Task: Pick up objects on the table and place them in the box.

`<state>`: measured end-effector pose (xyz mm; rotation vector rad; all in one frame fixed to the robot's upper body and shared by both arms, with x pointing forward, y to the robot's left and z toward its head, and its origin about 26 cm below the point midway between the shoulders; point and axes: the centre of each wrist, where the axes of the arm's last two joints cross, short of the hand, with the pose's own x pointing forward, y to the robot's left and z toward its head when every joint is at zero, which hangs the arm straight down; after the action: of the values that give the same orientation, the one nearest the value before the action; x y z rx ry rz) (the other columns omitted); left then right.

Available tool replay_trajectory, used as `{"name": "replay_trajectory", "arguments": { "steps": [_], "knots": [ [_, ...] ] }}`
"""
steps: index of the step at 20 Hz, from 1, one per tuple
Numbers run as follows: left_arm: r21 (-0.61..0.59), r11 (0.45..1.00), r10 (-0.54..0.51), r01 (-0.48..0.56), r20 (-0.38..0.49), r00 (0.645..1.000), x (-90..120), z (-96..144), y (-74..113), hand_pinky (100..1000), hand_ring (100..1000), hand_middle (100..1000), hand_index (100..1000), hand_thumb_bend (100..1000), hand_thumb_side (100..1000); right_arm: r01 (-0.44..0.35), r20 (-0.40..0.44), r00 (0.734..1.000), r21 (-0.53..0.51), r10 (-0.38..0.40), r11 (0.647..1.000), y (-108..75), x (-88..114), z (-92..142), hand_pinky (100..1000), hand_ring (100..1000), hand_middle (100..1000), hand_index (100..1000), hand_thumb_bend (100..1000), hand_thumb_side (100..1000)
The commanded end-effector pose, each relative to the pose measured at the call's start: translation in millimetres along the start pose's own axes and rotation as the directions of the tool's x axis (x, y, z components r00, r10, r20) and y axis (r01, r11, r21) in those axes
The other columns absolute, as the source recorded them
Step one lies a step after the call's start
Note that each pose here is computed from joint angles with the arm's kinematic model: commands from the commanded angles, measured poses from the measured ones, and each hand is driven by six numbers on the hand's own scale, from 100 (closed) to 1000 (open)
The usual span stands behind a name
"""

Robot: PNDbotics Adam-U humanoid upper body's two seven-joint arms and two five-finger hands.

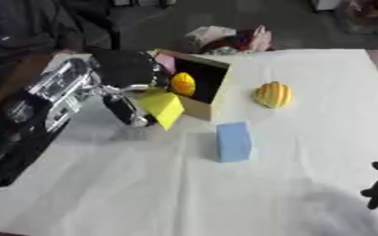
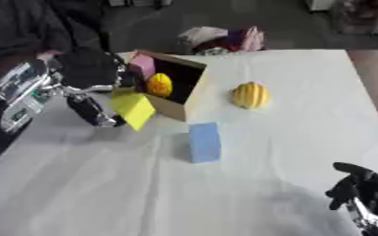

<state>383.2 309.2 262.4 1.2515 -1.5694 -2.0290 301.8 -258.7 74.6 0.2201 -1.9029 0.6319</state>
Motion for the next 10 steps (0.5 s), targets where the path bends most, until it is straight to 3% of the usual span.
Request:
{"name": "replay_trajectory", "arguments": {
  "steps": [1, 5, 10],
  "knots": [
    [0.047, 0.998, 0.046, -0.040, -0.131, 0.990, -29.4, 10.4, 16.7, 671, 542, 540, 741, 100, 282, -0.016, 0.013, 1.000, 0.006, 0.016, 1.000, -2.8, 4.8, -1.0, 684, 458, 502, 828, 100, 439],
    [0.067, 0.989, 0.145, -0.131, -0.267, 0.953, -47.4, 6.3, 7.6, 676, 541, 538, 745, 100, 268, -0.006, 0.022, 1.000, 0.013, 0.006, 1.000, -0.2, 5.3, -3.8, 683, 458, 502, 828, 100, 439],
    [0.093, 0.971, 0.240, -0.221, -0.361, 0.901, -52.6, -10.4, -16.7, 712, 584, 594, 793, 100, 276, -0.001, 0.027, 1.000, 0.019, 0.000, 1.000, 1.1, 5.8, -5.7, 683, 458, 502, 828, 100, 443]
  ]
}}
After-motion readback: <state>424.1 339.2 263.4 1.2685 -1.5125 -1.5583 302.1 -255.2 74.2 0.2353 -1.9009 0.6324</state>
